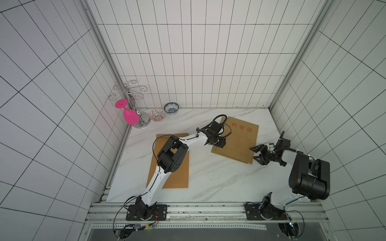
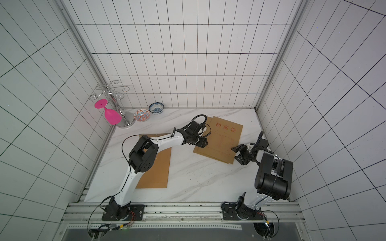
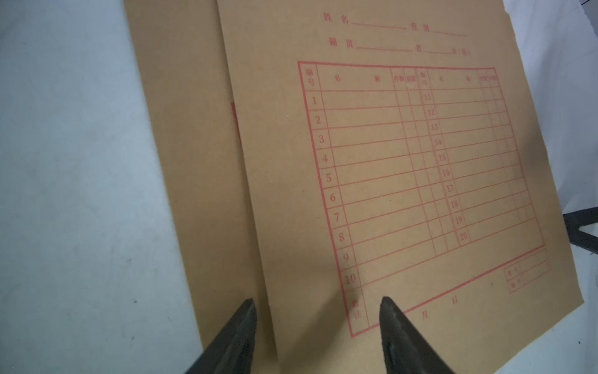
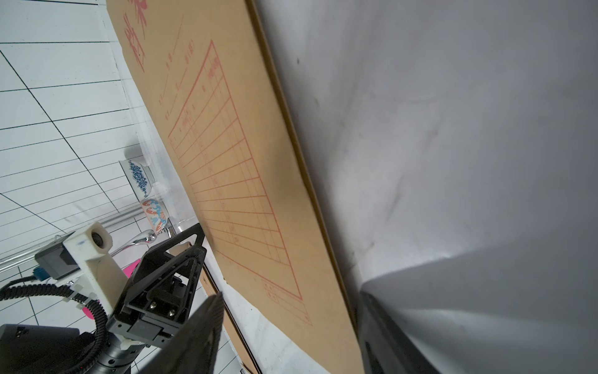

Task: Open the file bag
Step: Pick up the file bag from the file bag.

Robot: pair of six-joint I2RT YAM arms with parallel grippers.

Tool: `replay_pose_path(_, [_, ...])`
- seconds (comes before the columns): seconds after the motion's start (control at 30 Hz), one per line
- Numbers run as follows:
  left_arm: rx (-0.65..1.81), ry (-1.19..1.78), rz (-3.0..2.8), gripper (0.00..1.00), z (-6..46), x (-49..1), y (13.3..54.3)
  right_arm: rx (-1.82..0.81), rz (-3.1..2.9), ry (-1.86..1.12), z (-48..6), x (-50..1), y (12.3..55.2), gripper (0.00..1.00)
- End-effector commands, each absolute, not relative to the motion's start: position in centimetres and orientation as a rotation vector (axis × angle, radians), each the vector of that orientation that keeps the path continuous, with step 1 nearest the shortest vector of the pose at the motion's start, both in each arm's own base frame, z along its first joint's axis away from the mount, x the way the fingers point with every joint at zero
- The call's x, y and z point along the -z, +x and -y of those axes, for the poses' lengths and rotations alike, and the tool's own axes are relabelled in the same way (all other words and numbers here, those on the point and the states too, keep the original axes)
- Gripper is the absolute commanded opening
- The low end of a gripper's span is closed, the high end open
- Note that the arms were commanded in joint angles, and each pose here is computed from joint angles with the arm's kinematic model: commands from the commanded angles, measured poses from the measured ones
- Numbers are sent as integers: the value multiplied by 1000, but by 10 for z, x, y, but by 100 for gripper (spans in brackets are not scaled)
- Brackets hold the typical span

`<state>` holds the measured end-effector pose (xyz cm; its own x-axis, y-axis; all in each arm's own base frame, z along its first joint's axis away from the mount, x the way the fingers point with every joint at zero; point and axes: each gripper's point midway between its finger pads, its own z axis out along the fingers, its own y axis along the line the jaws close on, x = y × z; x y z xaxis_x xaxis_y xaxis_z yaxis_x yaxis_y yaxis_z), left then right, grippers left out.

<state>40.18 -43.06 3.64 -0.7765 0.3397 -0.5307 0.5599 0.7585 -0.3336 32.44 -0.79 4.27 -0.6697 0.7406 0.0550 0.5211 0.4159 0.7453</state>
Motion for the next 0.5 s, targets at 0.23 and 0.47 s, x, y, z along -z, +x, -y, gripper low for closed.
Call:
replay_pose_path(0.23, [656,726,-2577,62,431,-10,391,-1179,-2306,1039,2,-62,325,65])
replay_pose_path(0.47, [652,731,-2577,62,431,-9,391,-1189,-2270,986,-1,-78,323,56])
